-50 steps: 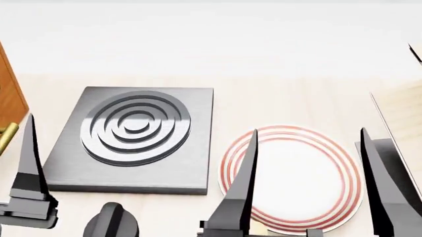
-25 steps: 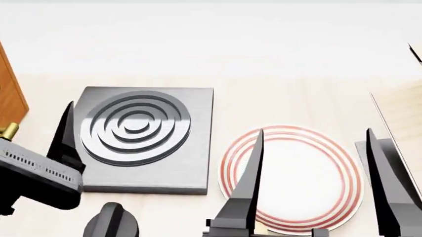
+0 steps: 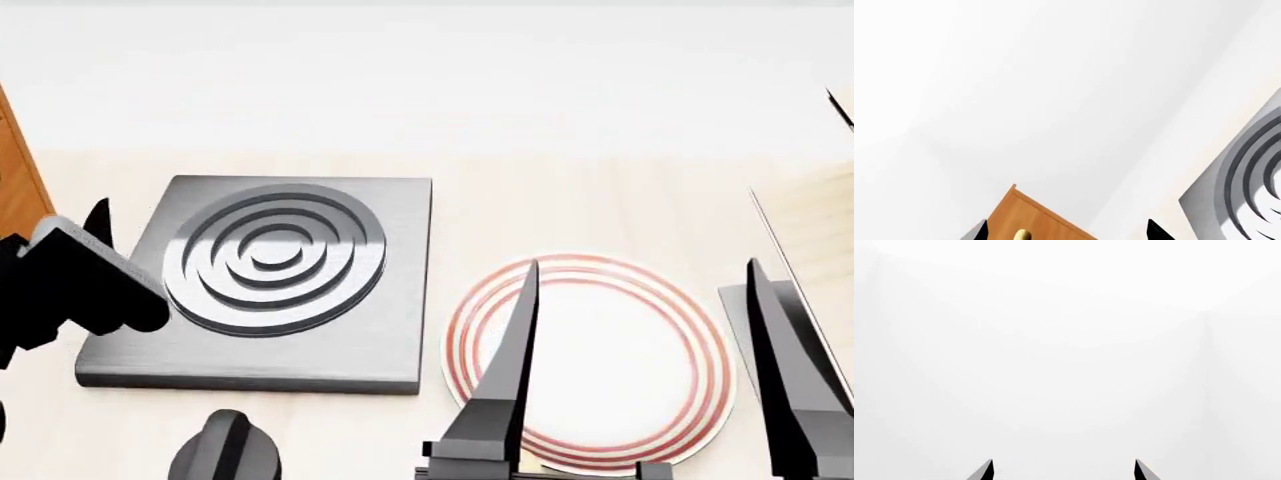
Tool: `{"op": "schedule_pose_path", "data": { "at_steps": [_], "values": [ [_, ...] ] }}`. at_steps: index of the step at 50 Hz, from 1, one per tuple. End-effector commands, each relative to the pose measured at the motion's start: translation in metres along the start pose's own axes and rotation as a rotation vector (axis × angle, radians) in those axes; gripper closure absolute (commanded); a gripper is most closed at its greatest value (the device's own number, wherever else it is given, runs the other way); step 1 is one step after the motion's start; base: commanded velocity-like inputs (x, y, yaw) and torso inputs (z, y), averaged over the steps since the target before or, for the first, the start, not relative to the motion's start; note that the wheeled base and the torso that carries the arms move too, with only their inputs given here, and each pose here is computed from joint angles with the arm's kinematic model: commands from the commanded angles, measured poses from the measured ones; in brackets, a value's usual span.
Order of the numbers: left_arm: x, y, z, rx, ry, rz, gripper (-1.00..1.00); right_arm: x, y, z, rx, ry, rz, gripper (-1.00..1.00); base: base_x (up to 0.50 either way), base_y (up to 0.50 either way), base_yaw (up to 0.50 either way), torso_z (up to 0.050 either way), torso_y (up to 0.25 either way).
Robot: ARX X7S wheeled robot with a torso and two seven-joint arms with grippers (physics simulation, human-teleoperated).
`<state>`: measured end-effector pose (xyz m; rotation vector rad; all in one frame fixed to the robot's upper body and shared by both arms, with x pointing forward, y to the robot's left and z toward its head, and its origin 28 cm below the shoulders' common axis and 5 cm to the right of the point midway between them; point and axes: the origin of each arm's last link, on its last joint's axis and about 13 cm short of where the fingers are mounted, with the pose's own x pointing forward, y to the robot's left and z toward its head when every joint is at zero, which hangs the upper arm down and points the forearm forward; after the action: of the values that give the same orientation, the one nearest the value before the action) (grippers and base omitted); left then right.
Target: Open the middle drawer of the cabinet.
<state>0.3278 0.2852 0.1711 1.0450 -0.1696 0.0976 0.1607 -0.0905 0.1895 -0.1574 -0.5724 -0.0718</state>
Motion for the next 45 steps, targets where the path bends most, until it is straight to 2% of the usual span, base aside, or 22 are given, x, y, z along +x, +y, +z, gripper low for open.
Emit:
{"op": "schedule_pose_path", "data": {
  "at_steps": [1,19,37,45],
  "values": [
    [0.020,0.000,-0.021,0.070,0.074,-0.030,-1.00,0.000,-0.002,0.000,-0.010,0.006,-0.009,-1.00,0.00,0.00,0.00,0.000,0.000],
    [0.026,-0.004,-0.040,0.147,0.124,-0.074,-1.00,-0.001,-0.003,0.000,-0.010,0.005,-0.010,-1.00,0.00,0.00,0.00,0.000,0.000],
    [0.026,-0.007,-0.047,0.178,0.104,-0.170,-1.00,-0.001,-0.003,0.000,-0.010,0.004,-0.008,-1.00,0.00,0.00,0.00,0.000,0.000],
    [0.027,-0.007,-0.053,0.227,0.110,-0.187,-1.00,-0.001,-0.003,0.000,-0.011,0.004,-0.006,-1.00,0.00,0.00,0.00,0.000,0.000]
  ]
}}
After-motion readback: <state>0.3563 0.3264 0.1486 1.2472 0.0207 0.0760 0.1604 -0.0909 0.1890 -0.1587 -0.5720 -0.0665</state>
